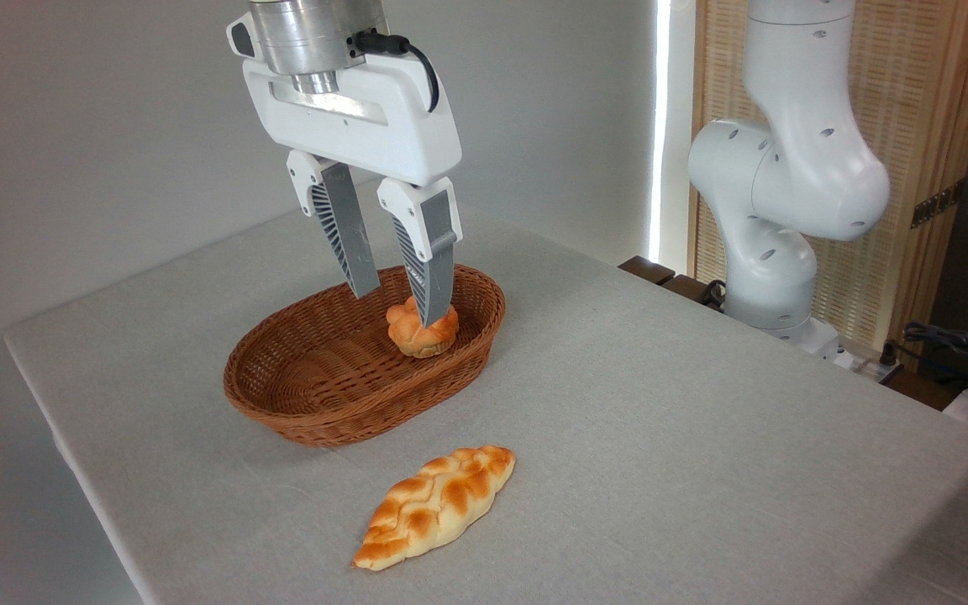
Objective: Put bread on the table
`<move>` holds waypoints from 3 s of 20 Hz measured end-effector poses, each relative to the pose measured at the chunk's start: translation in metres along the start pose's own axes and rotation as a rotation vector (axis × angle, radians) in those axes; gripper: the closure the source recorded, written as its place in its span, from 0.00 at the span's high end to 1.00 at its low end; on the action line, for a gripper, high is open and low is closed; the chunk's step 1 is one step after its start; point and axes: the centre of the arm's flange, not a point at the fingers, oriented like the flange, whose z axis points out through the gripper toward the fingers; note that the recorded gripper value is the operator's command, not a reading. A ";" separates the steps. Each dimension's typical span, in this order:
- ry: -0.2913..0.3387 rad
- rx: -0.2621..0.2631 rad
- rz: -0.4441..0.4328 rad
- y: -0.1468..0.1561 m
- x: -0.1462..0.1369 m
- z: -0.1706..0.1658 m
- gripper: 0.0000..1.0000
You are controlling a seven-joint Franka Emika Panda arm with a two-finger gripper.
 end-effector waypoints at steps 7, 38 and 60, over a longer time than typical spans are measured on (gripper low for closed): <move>0.000 0.000 0.000 0.000 0.000 0.000 1.00; 0.057 -0.044 0.063 0.067 -0.018 0.036 1.00; 0.041 -0.119 0.237 0.202 0.017 0.185 0.29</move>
